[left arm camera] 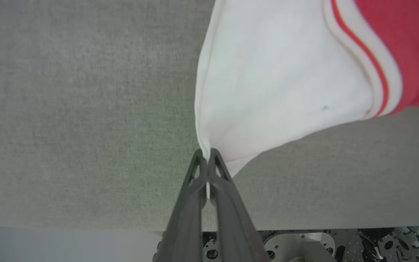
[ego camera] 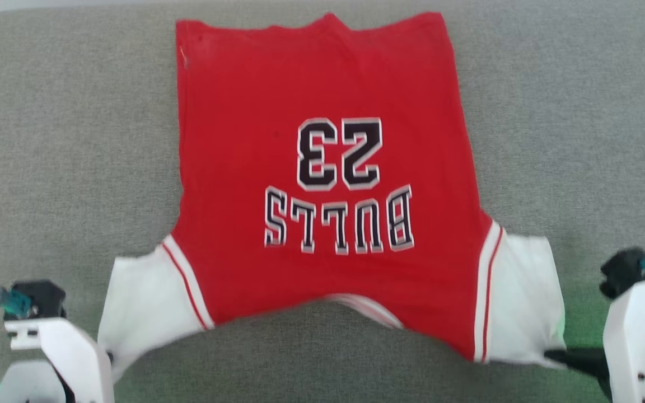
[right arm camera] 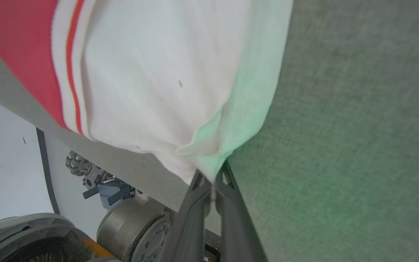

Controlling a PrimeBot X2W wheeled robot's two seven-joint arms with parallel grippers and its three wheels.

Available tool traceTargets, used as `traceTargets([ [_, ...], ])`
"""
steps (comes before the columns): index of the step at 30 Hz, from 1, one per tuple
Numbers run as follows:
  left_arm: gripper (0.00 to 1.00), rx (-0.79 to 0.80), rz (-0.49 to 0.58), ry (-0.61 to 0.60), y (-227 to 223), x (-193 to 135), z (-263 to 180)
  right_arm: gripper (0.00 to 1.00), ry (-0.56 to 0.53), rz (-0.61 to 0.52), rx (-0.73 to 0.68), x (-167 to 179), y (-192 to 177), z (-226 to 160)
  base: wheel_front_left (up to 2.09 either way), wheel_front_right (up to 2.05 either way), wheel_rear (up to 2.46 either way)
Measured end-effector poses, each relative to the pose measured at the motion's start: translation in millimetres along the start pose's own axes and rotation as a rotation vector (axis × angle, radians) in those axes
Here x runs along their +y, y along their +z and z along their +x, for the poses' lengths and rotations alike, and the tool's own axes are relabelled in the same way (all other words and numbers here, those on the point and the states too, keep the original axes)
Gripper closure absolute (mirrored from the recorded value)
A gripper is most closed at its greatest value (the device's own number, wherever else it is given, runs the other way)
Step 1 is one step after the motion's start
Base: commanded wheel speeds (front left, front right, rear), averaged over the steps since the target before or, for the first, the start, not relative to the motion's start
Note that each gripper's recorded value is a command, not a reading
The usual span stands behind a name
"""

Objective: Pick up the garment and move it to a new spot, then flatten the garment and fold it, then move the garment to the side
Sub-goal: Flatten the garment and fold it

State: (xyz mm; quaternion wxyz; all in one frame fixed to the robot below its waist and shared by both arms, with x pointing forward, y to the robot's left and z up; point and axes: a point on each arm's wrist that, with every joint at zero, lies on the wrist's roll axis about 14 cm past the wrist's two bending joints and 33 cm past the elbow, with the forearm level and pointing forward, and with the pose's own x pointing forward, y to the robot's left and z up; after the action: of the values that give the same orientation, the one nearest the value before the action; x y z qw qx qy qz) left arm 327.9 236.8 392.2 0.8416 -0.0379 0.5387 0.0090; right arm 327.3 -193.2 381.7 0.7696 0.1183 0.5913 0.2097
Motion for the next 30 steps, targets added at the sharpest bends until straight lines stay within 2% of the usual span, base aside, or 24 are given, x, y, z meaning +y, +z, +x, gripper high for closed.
traceTargets([
  [3,1.00,0.033,-0.004,-0.002,-15,-1,-5,1.00,0.007,0.020,0.040,4,-18,0,0.00,0.00,0.00],
  [7,1.00,-0.029,-0.012,-0.037,-7,-10,-6,1.00,0.005,0.007,0.008,15,-18,3,0.00,0.00,0.00],
  [8,1.00,-0.037,-0.011,-0.048,-7,-12,-5,0.64,-0.010,-0.003,-0.008,14,-15,3,0.00,0.00,0.00],
  [9,1.00,-0.052,-0.008,-0.058,-5,-15,-5,0.12,-0.020,-0.009,-0.021,14,-13,3,0.00,0.00,0.00],
  [10,1.00,-0.069,-0.011,-0.071,-1,-18,-4,0.00,-0.027,-0.015,-0.033,15,-12,3,0.00,0.00,0.00],
  [15,1.00,-0.136,0.000,-0.115,9,-31,-3,0.00,-0.063,-0.076,-0.191,22,25,-9,0.00,0.00,0.00],
  [16,1.00,-0.155,0.002,-0.130,12,-35,-2,0.00,-0.077,-0.117,-0.285,27,49,-20,0.00,0.00,0.00],
  [23,1.00,-0.174,0.010,-0.153,15,-41,4,0.00,-0.118,-0.215,-0.616,41,138,-49,0.00,0.00,0.00],
  [26,1.00,-0.184,0.001,-0.167,18,-46,8,0.00,-0.129,-0.240,-0.697,42,173,-46,0.00,0.00,0.00],
  [30,1.00,-0.187,-0.006,-0.176,18,-48,12,0.00,-0.126,-0.277,-0.736,46,214,-30,0.00,0.00,0.00],
])
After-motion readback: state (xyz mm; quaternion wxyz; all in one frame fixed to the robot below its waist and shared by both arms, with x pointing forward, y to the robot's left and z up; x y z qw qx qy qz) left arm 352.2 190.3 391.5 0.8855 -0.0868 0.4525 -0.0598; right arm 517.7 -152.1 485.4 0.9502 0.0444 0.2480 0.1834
